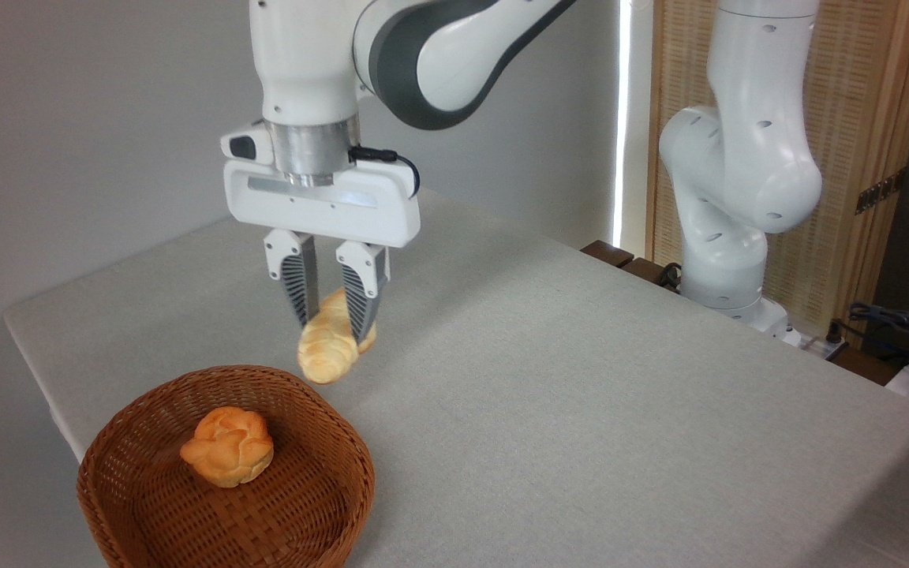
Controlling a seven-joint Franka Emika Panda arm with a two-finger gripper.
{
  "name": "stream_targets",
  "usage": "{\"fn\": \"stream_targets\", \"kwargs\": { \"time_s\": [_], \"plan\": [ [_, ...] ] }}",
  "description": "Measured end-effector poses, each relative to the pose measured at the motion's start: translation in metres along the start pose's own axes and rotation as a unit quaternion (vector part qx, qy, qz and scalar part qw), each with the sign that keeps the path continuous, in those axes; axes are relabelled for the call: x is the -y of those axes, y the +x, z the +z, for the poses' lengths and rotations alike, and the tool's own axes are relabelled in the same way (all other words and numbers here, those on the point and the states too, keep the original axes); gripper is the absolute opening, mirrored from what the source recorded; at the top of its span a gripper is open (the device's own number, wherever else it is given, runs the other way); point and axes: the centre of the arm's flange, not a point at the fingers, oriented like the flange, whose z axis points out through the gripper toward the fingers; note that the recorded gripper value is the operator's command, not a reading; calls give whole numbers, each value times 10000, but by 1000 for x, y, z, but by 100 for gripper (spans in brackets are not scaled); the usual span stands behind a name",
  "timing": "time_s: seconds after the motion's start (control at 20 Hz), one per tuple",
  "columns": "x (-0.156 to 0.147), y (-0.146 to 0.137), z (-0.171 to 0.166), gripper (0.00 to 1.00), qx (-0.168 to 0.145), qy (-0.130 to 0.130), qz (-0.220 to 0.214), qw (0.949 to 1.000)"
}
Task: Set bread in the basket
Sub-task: 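Lift the held bread roll and carry it over the wicker basket, then open the gripper to drop the bread roll into the basket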
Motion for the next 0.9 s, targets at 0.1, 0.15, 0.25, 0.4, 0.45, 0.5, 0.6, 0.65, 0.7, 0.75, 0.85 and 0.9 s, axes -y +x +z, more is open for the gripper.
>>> {"fn": "stream_targets", "kwargs": {
  "time_s": [0.1,0.15,0.25,0.4,0.45,0.5,0.6,0.65,0.7,0.75,0.85,0.9],
  "plan": [
    [10,8,-12,62,-255,-12,-97,9996],
    [13,11,-17,62,-410,-47,-153,9990],
    [17,17,-23,62,-698,-196,-302,9969],
    [30,24,-28,61,-1036,-403,-653,9916],
    [34,26,-30,61,-1165,-464,-811,9888],
    [39,29,-33,61,-1316,-510,-989,9850],
    [45,35,-36,61,-1614,-566,-1349,9760],
    [46,38,-36,62,-1737,-588,-1513,9713],
    [47,40,-37,73,-1826,-613,-1674,9669],
    [47,41,-36,100,-1881,-638,-1831,9628],
    [47,44,-36,100,-1960,-688,-2110,9552],
    [47,44,-36,100,-1967,-696,-2158,9539]
  ]
}}
